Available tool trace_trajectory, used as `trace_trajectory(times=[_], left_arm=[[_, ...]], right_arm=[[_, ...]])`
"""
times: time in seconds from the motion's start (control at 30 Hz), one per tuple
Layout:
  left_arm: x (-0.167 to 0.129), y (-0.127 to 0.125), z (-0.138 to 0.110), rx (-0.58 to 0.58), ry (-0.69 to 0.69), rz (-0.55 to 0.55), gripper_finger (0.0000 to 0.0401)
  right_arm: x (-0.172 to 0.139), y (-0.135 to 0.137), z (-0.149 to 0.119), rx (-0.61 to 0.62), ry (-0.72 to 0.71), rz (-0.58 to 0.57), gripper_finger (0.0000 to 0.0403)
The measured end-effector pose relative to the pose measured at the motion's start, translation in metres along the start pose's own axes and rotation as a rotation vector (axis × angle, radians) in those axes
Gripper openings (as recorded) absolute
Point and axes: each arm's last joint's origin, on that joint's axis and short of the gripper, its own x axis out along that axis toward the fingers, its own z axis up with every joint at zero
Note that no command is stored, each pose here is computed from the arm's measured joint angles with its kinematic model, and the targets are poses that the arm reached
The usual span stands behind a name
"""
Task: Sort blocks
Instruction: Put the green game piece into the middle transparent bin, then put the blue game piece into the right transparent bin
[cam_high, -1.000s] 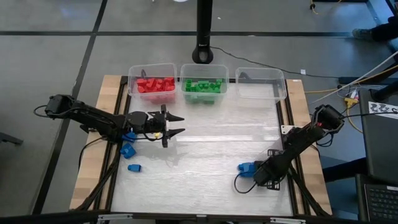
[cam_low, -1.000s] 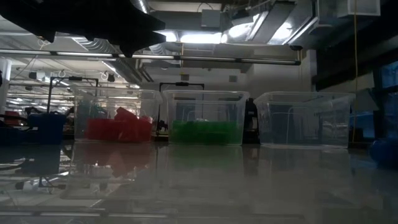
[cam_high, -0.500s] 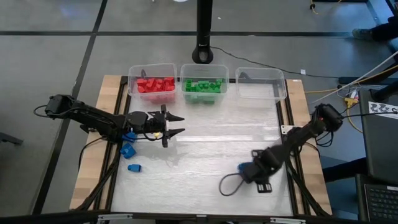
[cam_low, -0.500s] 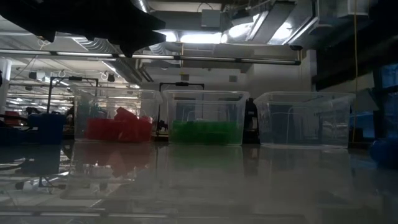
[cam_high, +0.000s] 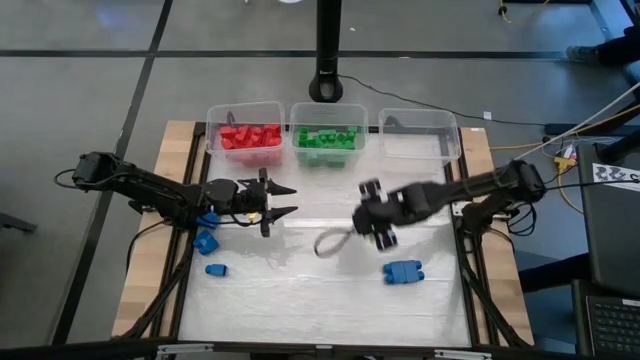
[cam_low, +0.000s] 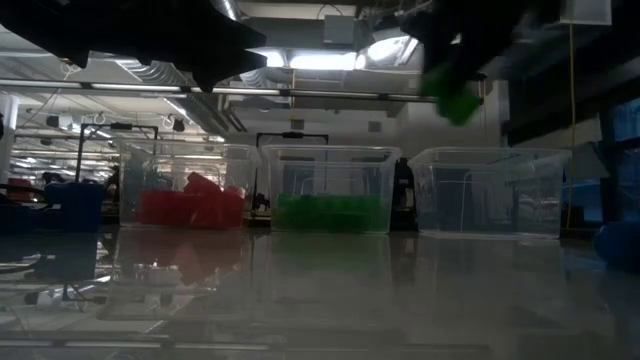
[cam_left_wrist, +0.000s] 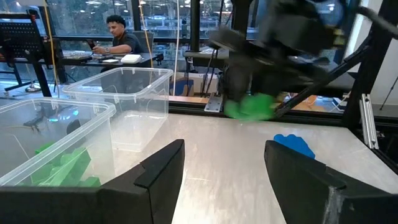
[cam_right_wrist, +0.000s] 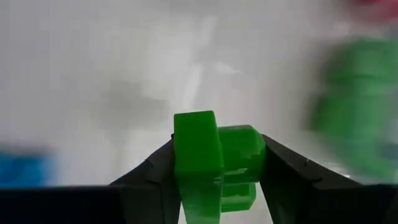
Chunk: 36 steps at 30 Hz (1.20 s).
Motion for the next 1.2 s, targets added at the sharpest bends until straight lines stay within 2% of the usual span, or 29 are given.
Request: trace_trajectory(times=[0.17,0.37,0.5,0.63,0.73,0.93,1.07,1.2], left_arm=[[0.0,0.0,0.0,-0.009,0.0,0.0,0.0212],[0.0,0.0,0.0,-0.014,0.001,0.0,0.0212],[0.0,0.0,-0.001,-0.012,0.006,0.0,0.0212],[0.0,0.0,-0.001,-0.004,0.008,0.0,0.0212],[0.0,0.0,-0.001,0.005,0.008,0.001,0.0212],[0.0,0.0,-0.001,0.004,0.009,0.001,0.0212],[0.0,0.0,-0.001,0.001,0.009,0.0,0.0212],[0.0,0.0,-0.001,-0.007,0.011,0.0,0.0212]], right_arm=[[0.006,-0.058,-0.003,-0.013,0.009,-0.265,0.0172],[0.013,-0.125,-0.011,0.048,-0.074,-0.451,0.017],[0.012,-0.162,-0.022,0.108,-0.149,-0.528,0.0174],[0.011,-0.192,-0.034,0.175,-0.256,-0.546,0.0181],[0.016,-0.208,-0.04,0.21,-0.294,-0.559,0.0188],[0.042,-0.226,-0.044,0.25,-0.267,-0.613,0.0213],[0.061,-0.227,-0.042,0.245,-0.236,-0.595,0.0253],[0.061,-0.22,-0.039,0.238,-0.189,-0.616,0.0299]])
